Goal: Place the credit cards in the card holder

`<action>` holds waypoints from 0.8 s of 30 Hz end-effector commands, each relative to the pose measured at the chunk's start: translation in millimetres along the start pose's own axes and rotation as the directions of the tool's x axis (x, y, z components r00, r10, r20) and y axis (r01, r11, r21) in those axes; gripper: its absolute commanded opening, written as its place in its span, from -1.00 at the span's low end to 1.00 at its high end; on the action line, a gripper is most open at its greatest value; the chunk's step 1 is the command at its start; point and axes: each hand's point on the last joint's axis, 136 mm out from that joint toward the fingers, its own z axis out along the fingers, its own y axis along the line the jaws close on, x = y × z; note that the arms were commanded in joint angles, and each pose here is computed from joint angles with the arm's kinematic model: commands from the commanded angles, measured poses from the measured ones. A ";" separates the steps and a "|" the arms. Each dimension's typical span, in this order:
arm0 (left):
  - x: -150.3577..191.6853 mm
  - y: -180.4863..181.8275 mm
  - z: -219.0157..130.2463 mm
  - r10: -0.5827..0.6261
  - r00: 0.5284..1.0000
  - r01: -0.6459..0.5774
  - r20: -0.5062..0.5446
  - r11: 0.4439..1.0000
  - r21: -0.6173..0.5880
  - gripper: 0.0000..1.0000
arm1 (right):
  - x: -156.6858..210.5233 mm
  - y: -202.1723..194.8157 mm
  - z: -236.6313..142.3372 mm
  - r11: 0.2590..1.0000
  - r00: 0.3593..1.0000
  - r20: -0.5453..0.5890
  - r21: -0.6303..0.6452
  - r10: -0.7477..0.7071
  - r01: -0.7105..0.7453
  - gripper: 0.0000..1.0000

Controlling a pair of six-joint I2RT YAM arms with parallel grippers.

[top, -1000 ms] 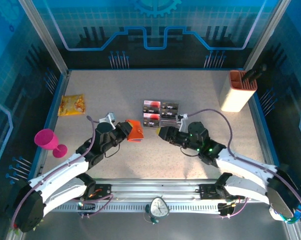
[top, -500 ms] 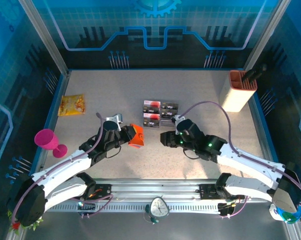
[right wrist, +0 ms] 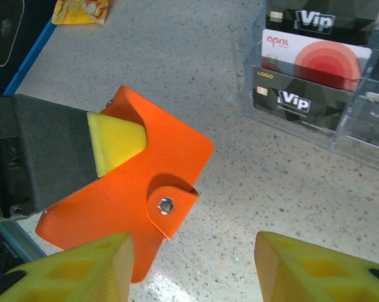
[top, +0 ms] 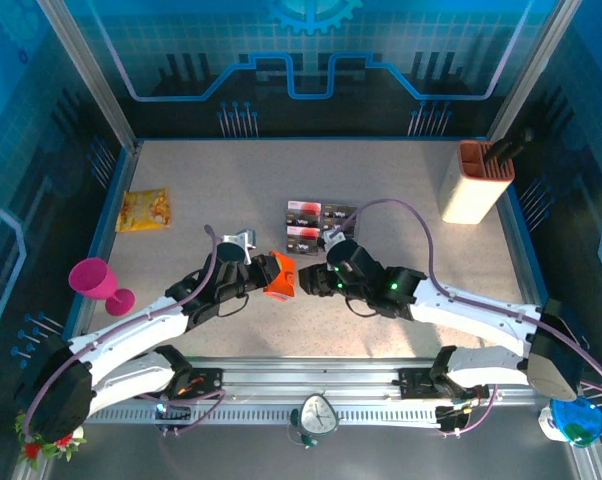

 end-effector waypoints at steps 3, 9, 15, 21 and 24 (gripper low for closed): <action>-15.6 -24.2 -3.6 -0.016 0.999 0.013 0.049 0.998 0.065 -1.00 | -11.5 17.4 9.8 1.000 0.999 0.035 -0.029 -0.012 0.013 0.08; -20.6 -32.4 -7.2 -0.059 0.996 0.052 0.069 0.993 0.103 -1.00 | -21.3 30.4 21.0 0.998 0.999 0.048 -0.055 -0.004 0.006 0.08; -24.2 -42.5 -9.3 -0.075 0.994 0.065 0.074 0.988 0.138 -1.00 | -22.6 37.4 34.1 0.998 0.999 0.034 -0.065 -0.009 0.011 0.06; -29.1 -46.5 -13.4 -0.086 0.992 0.071 0.095 0.986 0.150 -1.00 | -6.9 25.7 44.8 1.000 1.000 -0.002 -0.029 0.005 -0.005 0.00; -30.5 -46.8 -14.6 -0.094 0.990 0.077 0.104 0.985 0.154 -1.00 | 1.8 17.8 47.7 1.000 1.000 -0.012 -0.008 0.017 -0.017 -0.03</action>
